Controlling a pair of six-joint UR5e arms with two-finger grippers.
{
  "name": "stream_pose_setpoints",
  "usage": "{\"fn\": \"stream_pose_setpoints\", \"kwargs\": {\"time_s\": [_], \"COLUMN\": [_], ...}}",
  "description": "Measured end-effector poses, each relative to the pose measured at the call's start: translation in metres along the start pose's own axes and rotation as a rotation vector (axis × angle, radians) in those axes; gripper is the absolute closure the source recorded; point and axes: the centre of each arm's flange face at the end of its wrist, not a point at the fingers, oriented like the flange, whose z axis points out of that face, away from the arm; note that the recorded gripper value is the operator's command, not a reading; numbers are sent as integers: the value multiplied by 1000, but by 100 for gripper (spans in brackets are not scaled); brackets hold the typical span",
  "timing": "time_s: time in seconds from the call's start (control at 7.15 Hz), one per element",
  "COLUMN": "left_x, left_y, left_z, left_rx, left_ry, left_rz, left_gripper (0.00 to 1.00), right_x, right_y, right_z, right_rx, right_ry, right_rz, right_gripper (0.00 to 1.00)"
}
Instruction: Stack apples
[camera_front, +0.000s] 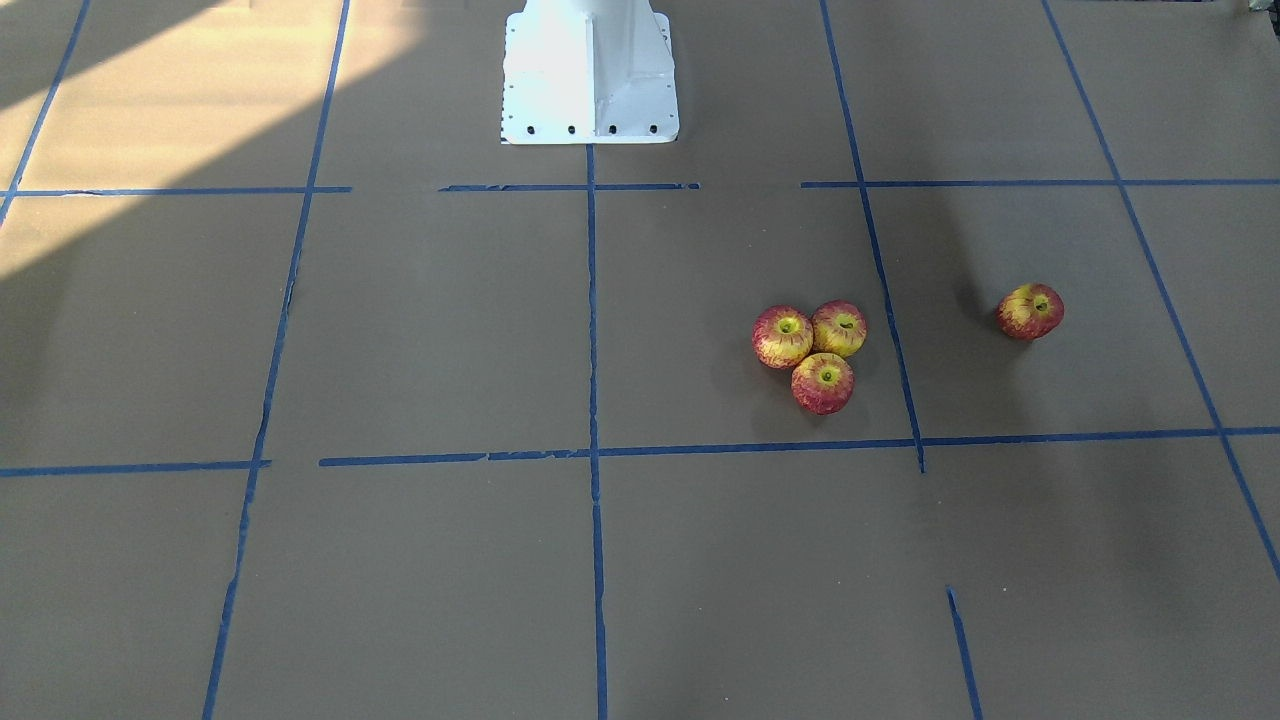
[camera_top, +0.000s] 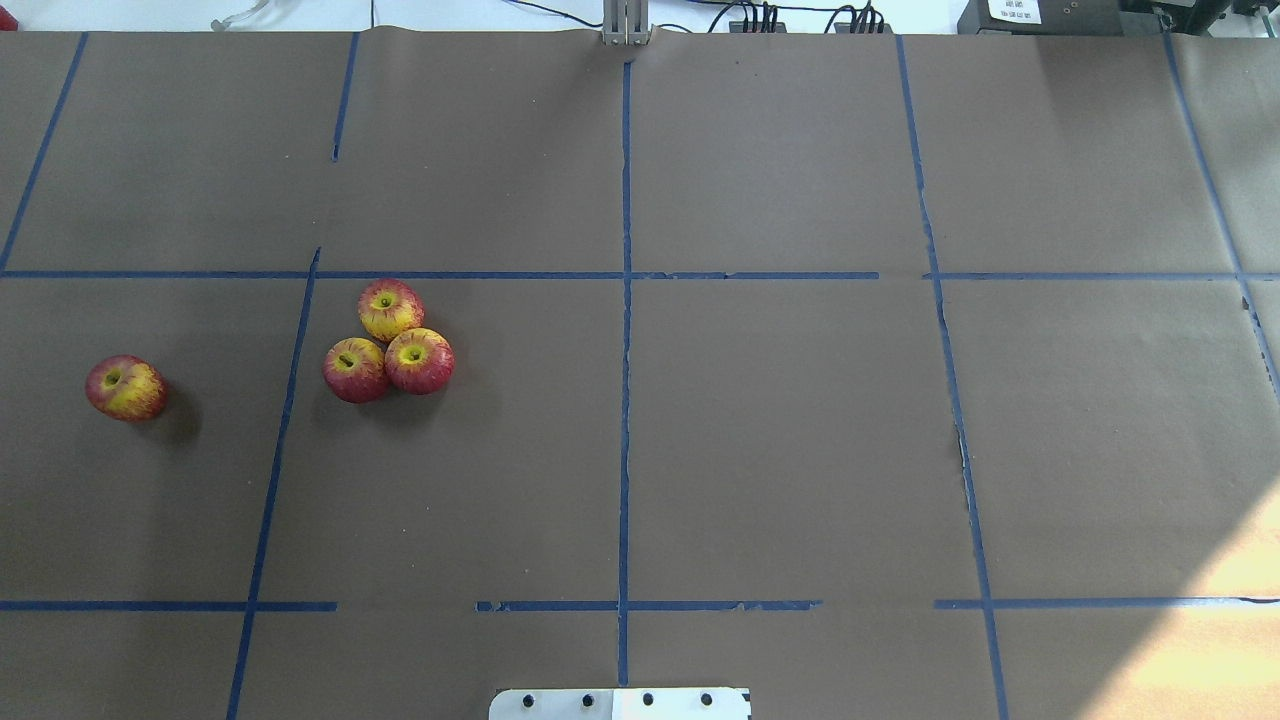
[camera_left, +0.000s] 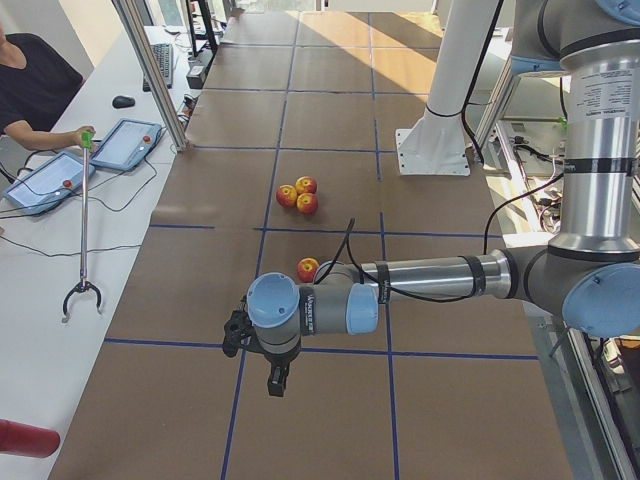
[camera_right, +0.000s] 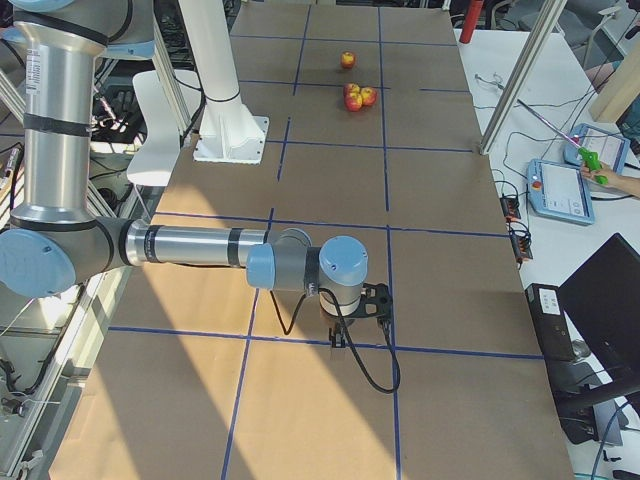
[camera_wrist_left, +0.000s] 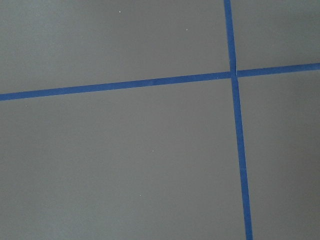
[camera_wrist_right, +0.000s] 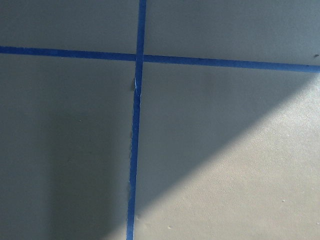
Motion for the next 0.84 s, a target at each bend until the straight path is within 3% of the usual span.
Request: {"fn": "stream_pose_setpoints", "kwargs": {"time_s": [0.84], "left_x": [12], "left_y": [1], "left_z": [-6], "left_rx": [46], "left_ry": [0], "left_rz": [71], "left_gripper": [0], "right_x": [0], "right_y": [0], "right_z": [0], "right_rx": [0], "right_ry": [0], "right_rz": [0], "right_gripper": [0]}}
